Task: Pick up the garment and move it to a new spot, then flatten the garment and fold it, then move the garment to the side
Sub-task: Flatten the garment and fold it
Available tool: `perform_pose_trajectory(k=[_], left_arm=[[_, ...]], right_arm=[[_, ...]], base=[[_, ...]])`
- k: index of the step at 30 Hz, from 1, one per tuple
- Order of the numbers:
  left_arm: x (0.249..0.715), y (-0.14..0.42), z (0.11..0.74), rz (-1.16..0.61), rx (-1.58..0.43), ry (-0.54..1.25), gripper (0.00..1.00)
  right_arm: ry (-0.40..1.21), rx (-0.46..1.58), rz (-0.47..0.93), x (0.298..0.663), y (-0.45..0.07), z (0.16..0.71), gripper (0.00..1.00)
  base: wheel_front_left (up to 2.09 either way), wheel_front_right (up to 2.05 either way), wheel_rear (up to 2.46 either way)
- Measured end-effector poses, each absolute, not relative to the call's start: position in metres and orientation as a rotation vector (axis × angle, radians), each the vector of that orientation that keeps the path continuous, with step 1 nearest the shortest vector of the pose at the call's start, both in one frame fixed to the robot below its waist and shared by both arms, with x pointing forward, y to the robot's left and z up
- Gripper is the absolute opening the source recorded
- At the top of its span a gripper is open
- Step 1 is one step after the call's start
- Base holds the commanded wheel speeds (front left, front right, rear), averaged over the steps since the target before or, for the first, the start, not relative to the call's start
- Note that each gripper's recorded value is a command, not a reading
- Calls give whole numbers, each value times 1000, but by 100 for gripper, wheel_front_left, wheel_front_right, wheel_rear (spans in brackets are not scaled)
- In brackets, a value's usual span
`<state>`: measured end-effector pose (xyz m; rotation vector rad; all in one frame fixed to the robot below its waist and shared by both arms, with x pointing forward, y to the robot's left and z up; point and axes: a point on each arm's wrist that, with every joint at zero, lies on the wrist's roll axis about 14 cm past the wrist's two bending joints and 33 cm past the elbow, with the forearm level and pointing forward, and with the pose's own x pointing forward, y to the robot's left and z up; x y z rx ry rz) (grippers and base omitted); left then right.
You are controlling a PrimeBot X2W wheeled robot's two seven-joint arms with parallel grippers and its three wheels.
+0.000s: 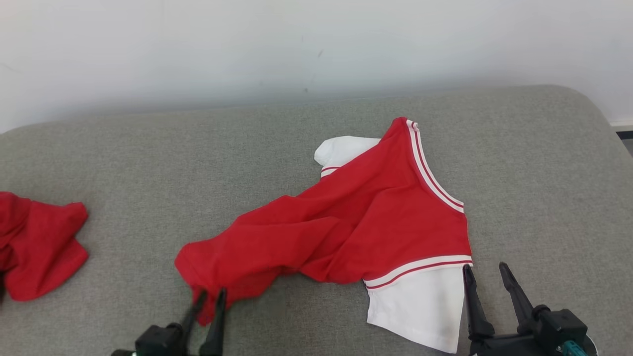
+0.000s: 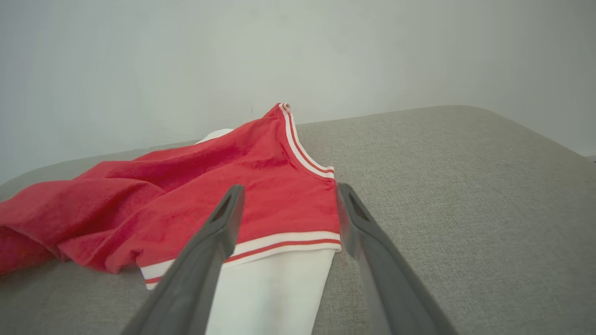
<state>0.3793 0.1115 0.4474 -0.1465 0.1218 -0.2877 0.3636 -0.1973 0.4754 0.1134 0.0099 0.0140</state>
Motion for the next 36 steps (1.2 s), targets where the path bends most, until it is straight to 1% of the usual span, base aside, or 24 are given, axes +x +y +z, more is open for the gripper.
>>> perform_pose_trajectory(k=[7,13,18,28,29,30,31,36], left_arm=[[390,150,495,-146,-132,-42,100],[382,182,514,-33,-105,-108,100],[371,206,511,51,-82,-101,100],[357,209,490,53,-48,-34,100],[356,209,490,52,-48,-34,100],[356,208,490,50,-49,-35,100],[355,208,490,49,-49,-35,100],[356,206,491,45,-51,-37,100]], right_arm=[[99,107,7,356,-201,448,100],[161,111,4,348,-201,430,100],[233,121,18,340,-193,411,100],[388,123,63,336,-177,378,100],[401,125,68,336,-174,375,73],[410,129,74,336,-172,374,25],[415,129,81,337,-170,373,0],[361,129,56,346,-181,384,0]], base=[[0,0,0],[0,0,0],[0,0,0],[0,0,0],[0,0,0],[0,0,0],[0,0,0],[0,0,0]])
